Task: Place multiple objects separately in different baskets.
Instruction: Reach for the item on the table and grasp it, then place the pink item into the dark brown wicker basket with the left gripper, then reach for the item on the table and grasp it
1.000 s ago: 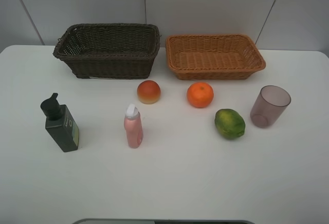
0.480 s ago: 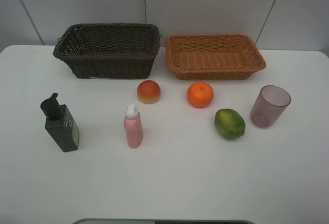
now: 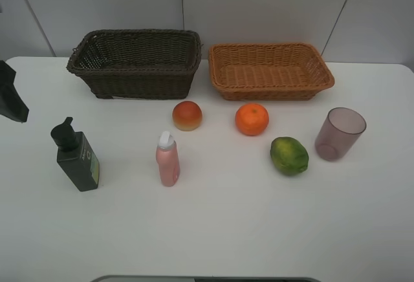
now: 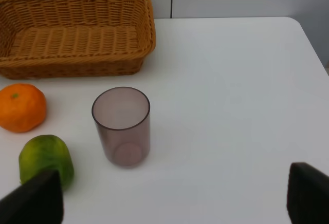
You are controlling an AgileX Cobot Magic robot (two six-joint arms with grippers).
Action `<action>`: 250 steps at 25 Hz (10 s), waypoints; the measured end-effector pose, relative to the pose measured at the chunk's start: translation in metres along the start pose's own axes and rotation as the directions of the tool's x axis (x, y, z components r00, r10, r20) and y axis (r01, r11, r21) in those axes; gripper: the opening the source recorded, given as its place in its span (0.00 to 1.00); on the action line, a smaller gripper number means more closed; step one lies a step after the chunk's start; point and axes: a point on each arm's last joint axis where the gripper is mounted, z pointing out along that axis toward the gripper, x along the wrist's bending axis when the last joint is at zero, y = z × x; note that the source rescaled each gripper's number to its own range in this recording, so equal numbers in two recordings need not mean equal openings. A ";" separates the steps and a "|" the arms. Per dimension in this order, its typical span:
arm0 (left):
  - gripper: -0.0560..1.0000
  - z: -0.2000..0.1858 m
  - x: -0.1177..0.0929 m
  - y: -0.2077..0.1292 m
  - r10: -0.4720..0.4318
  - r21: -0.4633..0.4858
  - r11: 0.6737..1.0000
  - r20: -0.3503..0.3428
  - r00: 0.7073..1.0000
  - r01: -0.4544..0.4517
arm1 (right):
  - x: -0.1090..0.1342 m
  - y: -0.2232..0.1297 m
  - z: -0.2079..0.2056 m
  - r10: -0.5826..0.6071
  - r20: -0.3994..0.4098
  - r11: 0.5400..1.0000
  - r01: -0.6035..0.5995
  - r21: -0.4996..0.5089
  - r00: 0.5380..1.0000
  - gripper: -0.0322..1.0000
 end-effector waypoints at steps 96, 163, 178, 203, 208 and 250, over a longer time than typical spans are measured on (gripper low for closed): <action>0.17 0.132 -0.062 0.014 -0.077 0.170 0.982 -0.058 0.995 0.085 | 0.000 0.000 0.000 0.000 0.000 1.000 0.000 0.000 1.000 0.90; 0.17 0.138 -0.100 0.221 0.177 -0.308 0.930 -0.108 0.978 -0.202 | 0.000 0.000 0.000 0.000 0.000 1.000 0.000 0.000 1.000 0.90; 0.20 0.177 -0.090 0.227 0.137 -0.322 0.935 -0.060 0.989 -0.149 | 0.000 0.000 0.000 0.000 0.000 1.000 0.000 0.000 1.000 0.90; 1.00 0.079 -0.113 0.215 0.226 -0.355 0.907 -0.047 0.973 -0.227 | 0.000 0.000 0.000 0.000 0.000 1.000 0.000 0.000 1.000 0.90; 1.00 0.050 -0.132 0.190 0.320 -0.316 0.895 -0.038 0.947 -0.315 | 0.000 0.000 0.000 0.000 0.000 1.000 0.000 0.000 1.000 0.90; 1.00 0.079 -0.197 0.026 0.470 0.185 0.857 0.104 0.877 -0.481 | 0.000 0.000 0.000 0.000 0.000 1.000 0.000 0.000 1.000 0.90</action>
